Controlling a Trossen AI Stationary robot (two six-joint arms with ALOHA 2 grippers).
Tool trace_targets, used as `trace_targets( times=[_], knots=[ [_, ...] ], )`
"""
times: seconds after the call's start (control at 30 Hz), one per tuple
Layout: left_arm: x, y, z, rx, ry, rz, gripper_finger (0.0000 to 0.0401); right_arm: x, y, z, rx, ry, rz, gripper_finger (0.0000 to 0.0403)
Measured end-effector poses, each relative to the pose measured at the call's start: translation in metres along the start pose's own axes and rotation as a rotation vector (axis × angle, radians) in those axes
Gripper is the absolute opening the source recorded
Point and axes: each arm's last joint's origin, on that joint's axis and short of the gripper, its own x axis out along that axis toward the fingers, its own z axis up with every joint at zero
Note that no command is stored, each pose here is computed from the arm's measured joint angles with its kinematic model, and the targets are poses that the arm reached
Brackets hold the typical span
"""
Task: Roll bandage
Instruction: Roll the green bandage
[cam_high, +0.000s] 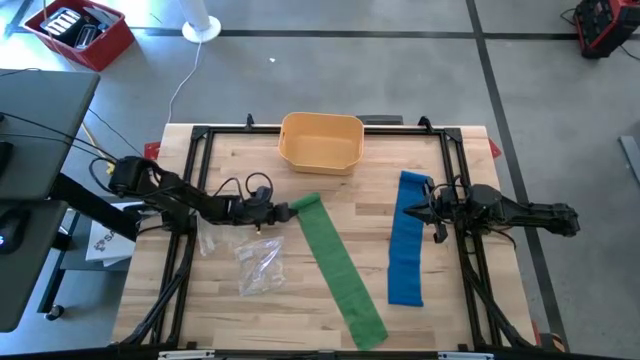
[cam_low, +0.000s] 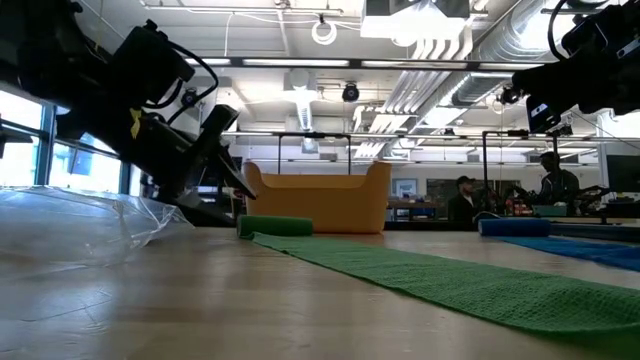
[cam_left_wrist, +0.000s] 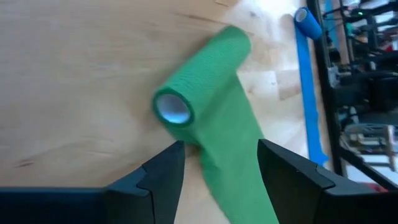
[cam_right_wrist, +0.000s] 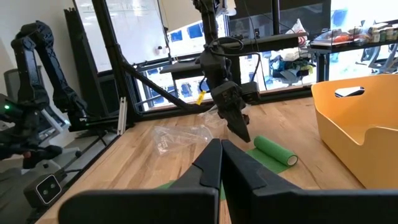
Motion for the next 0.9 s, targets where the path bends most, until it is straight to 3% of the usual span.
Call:
trace_targets(
  times=[0.37,0.63,0.9],
  knots=[
    [0.002,0.000,0.009,0.002,-0.087,0.058,0.0175,0.000,0.000,0.000,0.000,0.000,0.000,0.0000],
    [0.010,-0.019,0.011,0.120,-0.070,0.191,0.0170,0.000,0.000,0.000,0.000,0.000,0.000,0.0000],
    [0.010,-0.022,0.013,0.095,-0.095,0.175,0.0170,0.000,0.000,0.000,0.000,0.000,0.000,0.0000]
  ],
)
